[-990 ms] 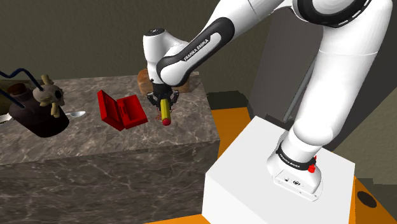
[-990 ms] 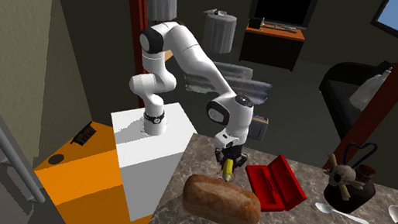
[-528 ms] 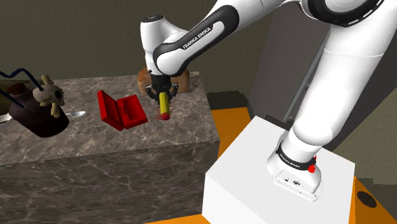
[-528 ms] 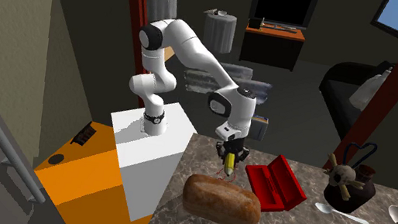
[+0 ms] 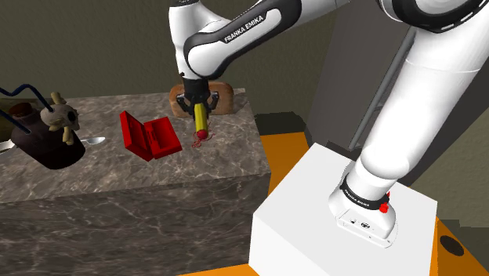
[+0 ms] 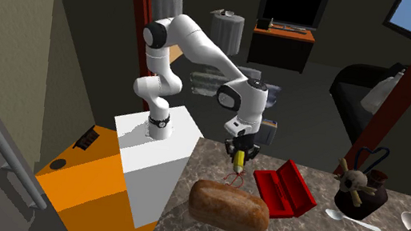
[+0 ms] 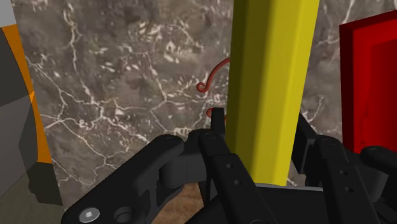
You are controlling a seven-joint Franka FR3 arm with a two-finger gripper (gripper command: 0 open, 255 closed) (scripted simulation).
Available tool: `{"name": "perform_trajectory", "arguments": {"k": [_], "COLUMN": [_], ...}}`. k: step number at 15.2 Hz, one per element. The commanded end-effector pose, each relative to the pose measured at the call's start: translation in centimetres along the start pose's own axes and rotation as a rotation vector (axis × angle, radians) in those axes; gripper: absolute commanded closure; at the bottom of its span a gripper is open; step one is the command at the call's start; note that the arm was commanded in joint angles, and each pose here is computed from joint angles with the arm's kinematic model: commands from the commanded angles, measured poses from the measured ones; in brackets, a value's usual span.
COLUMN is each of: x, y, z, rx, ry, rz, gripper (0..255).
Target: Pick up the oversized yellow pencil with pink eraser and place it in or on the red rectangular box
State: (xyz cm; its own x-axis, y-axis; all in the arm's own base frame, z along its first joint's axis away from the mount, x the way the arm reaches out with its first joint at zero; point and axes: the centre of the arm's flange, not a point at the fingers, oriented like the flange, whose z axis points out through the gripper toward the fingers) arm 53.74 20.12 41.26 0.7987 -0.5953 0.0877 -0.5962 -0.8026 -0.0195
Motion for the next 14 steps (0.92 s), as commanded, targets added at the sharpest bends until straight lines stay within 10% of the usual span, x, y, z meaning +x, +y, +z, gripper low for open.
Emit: {"name": "perform_trajectory", "arguments": {"k": [1,14], "x": [0.2,0.7], "y": [0.0,-0.1], "z": [-1.1,-7.7], "rx": [0.0,0.0], "ry": [0.0,0.0], "rz": [0.0,0.0], "gripper": [255,255]}}
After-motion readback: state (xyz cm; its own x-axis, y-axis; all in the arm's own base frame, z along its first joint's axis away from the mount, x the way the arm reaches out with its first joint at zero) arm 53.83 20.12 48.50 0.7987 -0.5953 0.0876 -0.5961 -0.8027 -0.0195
